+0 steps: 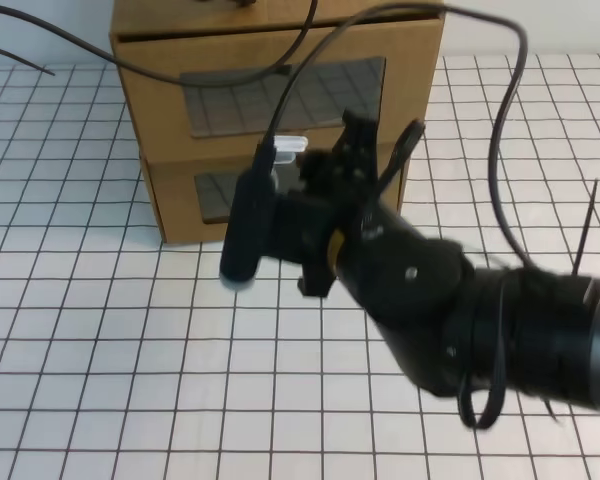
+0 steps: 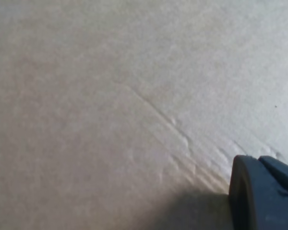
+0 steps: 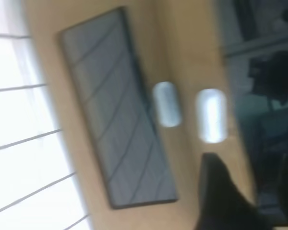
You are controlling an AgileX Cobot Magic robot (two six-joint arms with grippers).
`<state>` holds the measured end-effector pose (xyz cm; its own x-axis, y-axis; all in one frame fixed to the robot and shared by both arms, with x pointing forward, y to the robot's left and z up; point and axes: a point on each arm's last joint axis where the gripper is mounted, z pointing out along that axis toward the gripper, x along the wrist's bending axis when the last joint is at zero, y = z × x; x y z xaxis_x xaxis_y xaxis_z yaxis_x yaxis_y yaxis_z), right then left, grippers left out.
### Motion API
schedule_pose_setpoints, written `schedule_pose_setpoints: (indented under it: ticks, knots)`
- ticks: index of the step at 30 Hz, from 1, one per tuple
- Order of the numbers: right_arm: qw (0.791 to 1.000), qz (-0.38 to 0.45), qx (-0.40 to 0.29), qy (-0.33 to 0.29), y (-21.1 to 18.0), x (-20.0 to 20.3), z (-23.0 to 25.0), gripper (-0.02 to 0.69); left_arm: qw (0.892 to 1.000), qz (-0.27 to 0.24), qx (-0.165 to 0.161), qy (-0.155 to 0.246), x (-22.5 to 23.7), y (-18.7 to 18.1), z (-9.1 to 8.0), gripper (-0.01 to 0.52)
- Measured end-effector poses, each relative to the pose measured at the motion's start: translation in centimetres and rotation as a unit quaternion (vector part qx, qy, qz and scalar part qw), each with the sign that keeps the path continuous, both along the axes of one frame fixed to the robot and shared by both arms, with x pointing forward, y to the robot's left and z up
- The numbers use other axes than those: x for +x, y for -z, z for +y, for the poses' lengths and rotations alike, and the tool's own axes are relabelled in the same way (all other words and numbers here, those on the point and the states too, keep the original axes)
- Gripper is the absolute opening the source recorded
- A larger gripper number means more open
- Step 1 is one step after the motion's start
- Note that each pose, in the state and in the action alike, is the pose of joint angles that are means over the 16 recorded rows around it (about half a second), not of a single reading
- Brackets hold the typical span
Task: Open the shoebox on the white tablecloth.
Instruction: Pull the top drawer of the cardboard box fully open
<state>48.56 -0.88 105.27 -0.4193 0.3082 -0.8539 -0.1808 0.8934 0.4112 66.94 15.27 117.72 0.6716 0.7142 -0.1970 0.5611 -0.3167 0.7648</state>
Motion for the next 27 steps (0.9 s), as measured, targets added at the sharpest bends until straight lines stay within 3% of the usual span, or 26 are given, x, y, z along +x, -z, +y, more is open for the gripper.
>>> schedule_pose_setpoints:
  ticks: [7, 27]
  knots:
    - [1.000, 0.003, 0.022, 0.000, -0.6, 2.6, 0.1, 0.237, 1.000, 0.001, 0.002, 0.001, 0.0, 0.0, 0.0, -0.002]
    - [1.000, 0.017, 0.013, 0.007, 2.2, 6.6, 2.0, 0.215, 1.000, -0.001, 0.006, 0.003, 0.0, 0.1, 0.0, -0.002]
